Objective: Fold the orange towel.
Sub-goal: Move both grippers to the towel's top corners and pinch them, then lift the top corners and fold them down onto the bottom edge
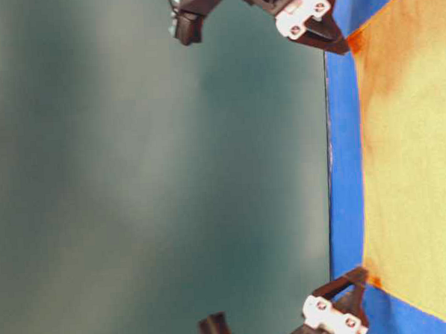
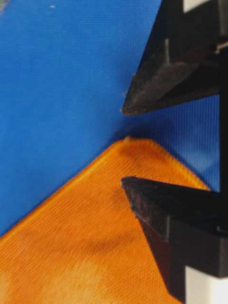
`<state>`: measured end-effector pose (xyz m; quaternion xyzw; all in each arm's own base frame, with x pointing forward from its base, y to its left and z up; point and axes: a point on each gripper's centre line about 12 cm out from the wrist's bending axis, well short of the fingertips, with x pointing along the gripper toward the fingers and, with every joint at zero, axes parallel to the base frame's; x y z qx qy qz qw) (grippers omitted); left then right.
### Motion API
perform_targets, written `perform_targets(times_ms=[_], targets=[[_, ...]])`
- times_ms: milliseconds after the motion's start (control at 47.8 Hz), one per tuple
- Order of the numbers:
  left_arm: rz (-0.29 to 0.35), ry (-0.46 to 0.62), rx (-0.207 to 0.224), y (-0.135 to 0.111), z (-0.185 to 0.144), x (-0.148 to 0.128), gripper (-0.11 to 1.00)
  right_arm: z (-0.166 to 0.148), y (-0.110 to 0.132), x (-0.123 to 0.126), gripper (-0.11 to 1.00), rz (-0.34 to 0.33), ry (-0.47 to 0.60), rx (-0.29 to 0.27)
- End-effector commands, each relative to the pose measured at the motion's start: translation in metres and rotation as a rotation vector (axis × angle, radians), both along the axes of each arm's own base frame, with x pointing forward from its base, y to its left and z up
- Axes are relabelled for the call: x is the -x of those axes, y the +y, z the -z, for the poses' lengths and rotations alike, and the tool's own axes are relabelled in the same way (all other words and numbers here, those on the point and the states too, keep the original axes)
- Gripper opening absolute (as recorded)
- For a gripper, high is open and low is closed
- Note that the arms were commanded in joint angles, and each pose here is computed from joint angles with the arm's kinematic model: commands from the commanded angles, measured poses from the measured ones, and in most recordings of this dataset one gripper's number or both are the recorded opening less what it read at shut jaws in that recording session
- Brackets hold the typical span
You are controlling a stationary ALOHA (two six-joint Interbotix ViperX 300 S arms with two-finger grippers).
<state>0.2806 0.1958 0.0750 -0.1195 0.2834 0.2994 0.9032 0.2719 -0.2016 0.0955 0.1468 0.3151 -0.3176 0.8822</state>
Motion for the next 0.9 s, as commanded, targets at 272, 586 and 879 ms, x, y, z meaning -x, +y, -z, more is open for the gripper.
perform_targets(times_ms=[272,586,879], targets=[[0.001,-0.009,-0.012,0.008,0.000,-0.009,0.61,0.000,-0.008,-0.005,0.29,0.006,-0.022,0.026],[0.040,0.035,-0.020,0.002,0.003,-0.011,0.01,0.001,-0.006,-0.004,0.01,0.004,-0.020,0.024],[0.050,0.005,-0.042,0.000,-0.019,-0.013,0.01,-0.010,-0.005,-0.003,0.01,0.007,-0.043,0.034]])
